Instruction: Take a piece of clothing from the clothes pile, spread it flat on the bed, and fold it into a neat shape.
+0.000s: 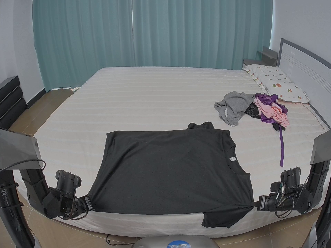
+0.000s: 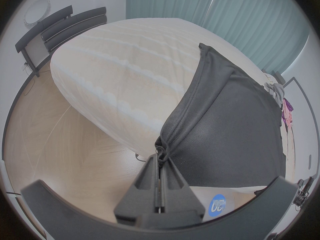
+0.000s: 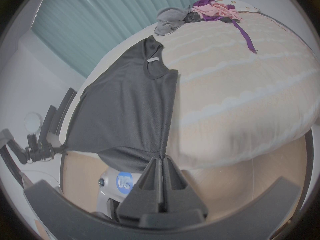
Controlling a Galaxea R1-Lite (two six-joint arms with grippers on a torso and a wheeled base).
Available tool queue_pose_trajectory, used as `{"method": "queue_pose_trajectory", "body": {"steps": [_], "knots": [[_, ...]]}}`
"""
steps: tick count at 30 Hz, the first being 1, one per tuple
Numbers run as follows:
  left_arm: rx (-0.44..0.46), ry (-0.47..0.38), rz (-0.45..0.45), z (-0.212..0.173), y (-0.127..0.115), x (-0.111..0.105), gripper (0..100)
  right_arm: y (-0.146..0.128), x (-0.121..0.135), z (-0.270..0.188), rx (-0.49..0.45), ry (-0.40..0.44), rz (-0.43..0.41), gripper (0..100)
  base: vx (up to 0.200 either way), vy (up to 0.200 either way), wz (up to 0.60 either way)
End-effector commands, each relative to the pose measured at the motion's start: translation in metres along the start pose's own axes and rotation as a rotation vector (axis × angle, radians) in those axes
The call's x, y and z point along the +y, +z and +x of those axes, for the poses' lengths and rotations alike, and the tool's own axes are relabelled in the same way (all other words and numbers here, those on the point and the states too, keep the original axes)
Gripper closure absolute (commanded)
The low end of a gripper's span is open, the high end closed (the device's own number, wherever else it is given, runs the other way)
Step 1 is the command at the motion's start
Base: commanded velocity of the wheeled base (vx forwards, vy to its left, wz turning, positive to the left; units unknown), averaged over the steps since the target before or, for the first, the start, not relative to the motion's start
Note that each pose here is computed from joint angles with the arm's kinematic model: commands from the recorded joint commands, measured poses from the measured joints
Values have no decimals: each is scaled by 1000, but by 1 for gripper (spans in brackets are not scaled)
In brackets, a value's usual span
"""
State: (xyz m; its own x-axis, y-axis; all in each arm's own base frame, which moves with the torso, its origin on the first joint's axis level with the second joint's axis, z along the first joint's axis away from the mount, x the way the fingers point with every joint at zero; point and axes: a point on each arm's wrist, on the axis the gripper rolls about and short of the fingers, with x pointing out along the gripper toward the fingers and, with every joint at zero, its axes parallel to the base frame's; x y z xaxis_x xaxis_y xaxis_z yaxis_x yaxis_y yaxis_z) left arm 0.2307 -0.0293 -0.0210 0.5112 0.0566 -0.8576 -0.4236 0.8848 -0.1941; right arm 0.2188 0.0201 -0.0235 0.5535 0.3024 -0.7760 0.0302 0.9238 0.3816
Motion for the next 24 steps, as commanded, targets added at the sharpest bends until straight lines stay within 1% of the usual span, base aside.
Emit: {"method": "queue_pose_trajectory", "body": {"steps": [1,5,9,12,13,16,17,22,24], "knots": [[18,8,12,3,-4,-1,100,-13,-1,-11,41,-7,-34,100,0,0,0],[20,10,12,3,-4,0,100,-14,-5,-11,46,-19,-37,100,0,0,0],[34,22,44,4,-8,2,100,-10,-8,-9,13,-19,-34,100,0,0,0],[35,23,47,3,-9,3,100,-11,-8,-7,7,-17,-41,100,0,0,0],[36,24,47,3,-9,3,0,-11,-7,-7,7,-15,-47,100,0,0,0],[37,25,47,3,-9,3,0,-11,-7,-7,8,-13,-57,100,0,0,0],[37,25,47,3,-9,3,0,-9,-7,-6,-1,-11,-60,0,0,0,0],[20,12,40,1,-6,1,0,4,-6,-5,-63,-9,-56,0,0,0,0],[2,-2,34,-1,-2,-1,0,17,-5,-7,-126,0,-50,0,0,0,0]]}}
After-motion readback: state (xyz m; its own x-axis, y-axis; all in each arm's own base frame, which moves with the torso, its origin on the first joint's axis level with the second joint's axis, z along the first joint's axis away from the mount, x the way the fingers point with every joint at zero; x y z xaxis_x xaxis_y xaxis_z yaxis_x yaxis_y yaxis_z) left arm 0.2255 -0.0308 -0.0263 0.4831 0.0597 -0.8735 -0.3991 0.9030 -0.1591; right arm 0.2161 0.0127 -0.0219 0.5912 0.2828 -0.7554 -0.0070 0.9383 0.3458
